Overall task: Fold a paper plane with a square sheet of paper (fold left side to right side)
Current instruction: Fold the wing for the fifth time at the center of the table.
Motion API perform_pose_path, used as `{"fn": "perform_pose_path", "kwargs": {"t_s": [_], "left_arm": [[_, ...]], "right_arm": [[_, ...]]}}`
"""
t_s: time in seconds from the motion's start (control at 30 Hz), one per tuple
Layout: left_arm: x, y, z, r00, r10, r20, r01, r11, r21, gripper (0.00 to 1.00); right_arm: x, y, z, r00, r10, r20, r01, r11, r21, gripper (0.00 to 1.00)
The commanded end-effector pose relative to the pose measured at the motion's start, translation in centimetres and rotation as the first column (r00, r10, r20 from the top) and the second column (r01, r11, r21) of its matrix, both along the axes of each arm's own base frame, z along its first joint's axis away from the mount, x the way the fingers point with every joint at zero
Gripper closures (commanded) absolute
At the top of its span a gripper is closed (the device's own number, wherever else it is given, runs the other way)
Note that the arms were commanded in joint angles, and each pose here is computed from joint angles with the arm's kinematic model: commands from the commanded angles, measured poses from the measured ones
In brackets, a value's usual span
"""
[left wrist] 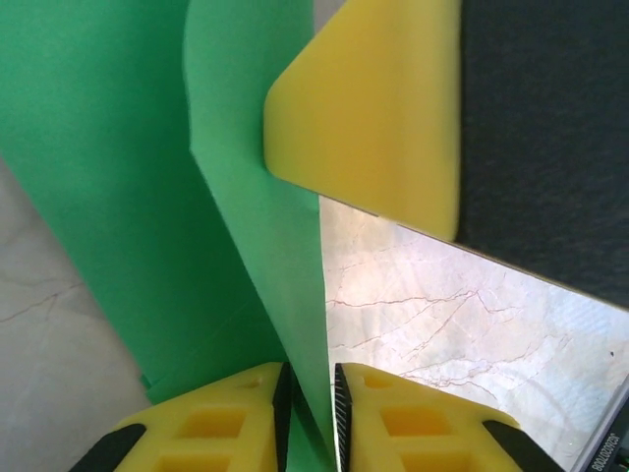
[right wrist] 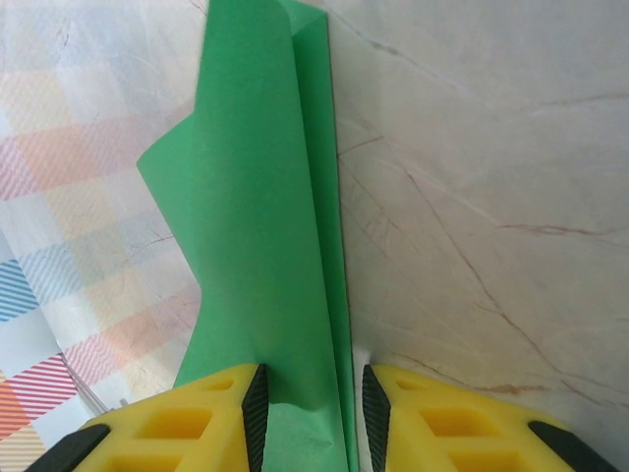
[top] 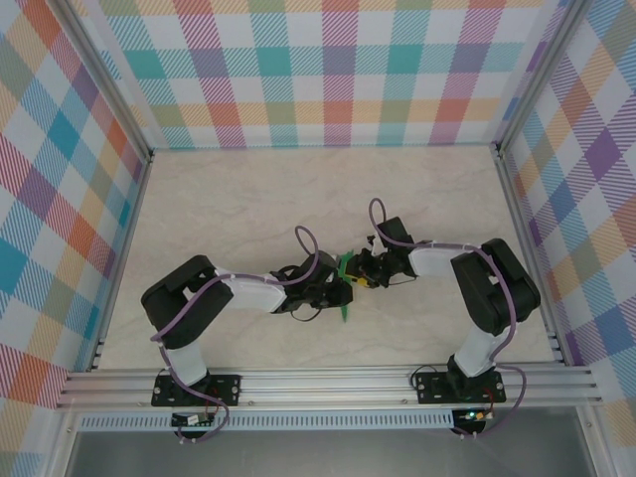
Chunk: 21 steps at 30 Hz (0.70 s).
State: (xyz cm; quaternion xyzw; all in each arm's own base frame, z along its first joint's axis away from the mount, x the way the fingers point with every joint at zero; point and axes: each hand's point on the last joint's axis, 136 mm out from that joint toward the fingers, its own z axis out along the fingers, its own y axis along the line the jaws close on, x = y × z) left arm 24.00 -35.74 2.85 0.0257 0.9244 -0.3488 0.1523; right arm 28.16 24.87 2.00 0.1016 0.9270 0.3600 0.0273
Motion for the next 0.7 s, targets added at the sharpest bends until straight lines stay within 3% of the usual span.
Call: {"fn": "perform_pose_path", "kwargs": {"t_s": [0.0, 0.4, 0.67], "left_arm": [[0.5, 0.5, 1.3, 1.000, 0.017, 0.018, -0.016, 1.000, -0.023, 0.75], [0.5, 1.0, 3.3, 0.998, 0.029, 0.049, -0.027, 0.999, -0.045, 0.61], [1.4, 4.6, 5.7, 0.991, 0.096, 0.091, -0.092, 0.995, -0.046, 0.51]], "right_arm": [[-1.7, -1.1, -3.4, 0.997, 0.000, -0.076, -0.008, 0.994, -0.108, 0.66], [-1.7, -1.2, -3.6, 0.997, 0.003, -0.077, -0.012, 0.993, -0.117, 0.67], [-1.7, -1.1, -3.4, 0.997, 0.009, -0.072, -0.017, 0.994, -0.110, 0.67]]}}
